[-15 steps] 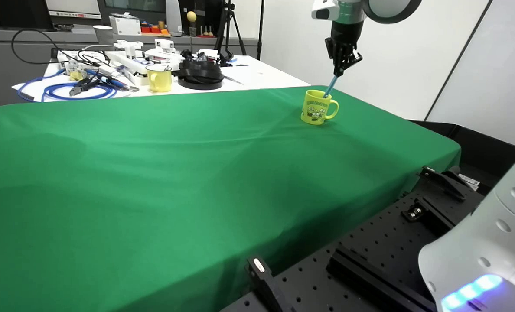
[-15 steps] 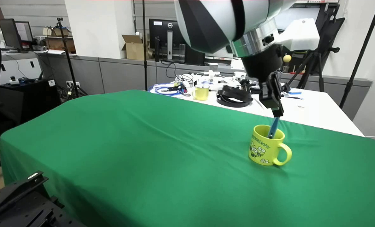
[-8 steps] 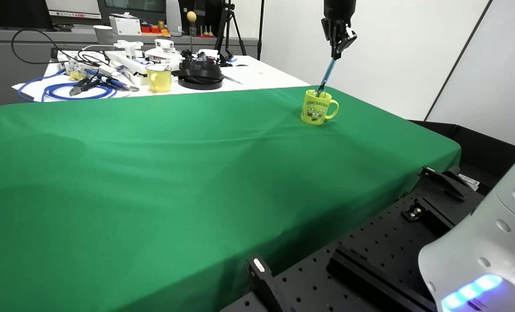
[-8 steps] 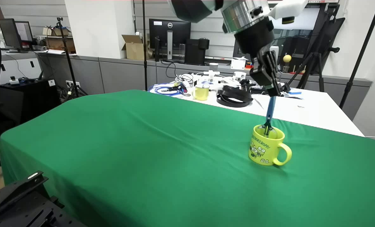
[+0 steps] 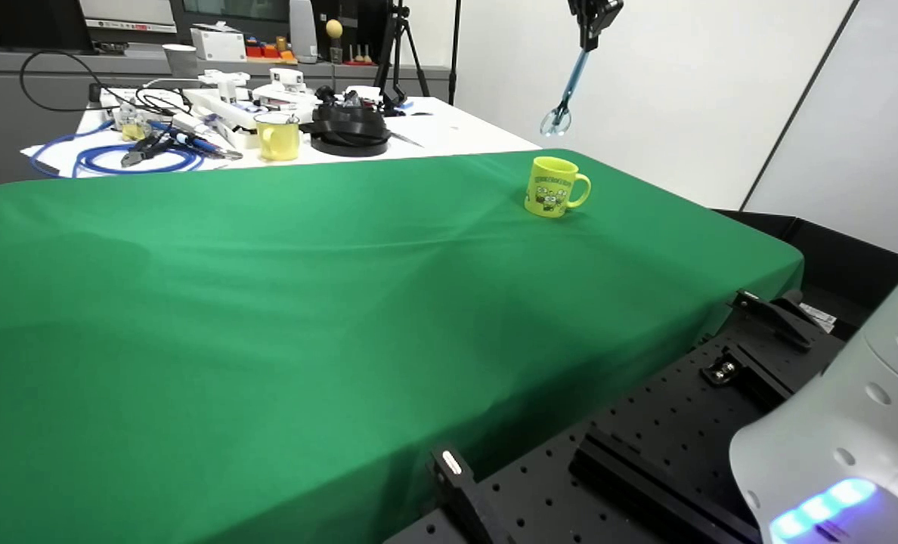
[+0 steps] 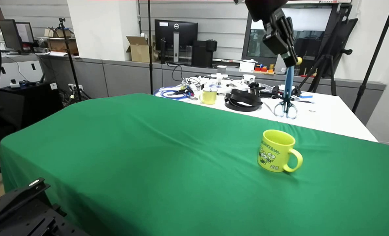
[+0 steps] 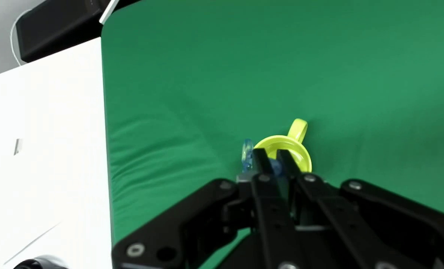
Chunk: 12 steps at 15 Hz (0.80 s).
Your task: Remove the blue scissors from the yellow mug
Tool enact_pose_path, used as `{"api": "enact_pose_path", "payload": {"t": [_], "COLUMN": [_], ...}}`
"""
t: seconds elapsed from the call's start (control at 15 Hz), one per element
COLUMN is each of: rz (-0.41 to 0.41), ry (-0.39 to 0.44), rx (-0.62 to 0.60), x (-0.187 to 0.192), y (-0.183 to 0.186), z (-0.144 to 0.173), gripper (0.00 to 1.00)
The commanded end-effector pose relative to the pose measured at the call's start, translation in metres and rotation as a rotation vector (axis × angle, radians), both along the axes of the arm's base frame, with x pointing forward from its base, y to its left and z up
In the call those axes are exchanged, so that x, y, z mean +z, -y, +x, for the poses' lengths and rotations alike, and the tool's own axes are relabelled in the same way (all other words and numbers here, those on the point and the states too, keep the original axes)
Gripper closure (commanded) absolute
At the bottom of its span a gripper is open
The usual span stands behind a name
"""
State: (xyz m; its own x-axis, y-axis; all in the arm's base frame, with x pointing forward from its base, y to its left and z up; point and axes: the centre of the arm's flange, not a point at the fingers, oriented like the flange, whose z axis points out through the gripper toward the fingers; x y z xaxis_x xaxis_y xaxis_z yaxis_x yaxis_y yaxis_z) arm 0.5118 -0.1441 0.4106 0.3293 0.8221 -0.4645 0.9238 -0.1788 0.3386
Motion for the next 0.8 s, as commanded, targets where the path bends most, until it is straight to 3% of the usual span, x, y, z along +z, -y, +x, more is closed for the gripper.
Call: {"api": "enact_pose_path", "payload": {"t": [0.0,0.6,0.73], "rz": [0.004,0.121,0.166], "ry": [-0.006,-0.248,-0.363], "rx": [-0.022,0.042,0.062], "x": [0.026,0.007,-0.01], "y": [-0.005,-0.03,-0.034], "z": [0.014,0.076,0.099], "gripper": [0.98,0.98,0.98]}}
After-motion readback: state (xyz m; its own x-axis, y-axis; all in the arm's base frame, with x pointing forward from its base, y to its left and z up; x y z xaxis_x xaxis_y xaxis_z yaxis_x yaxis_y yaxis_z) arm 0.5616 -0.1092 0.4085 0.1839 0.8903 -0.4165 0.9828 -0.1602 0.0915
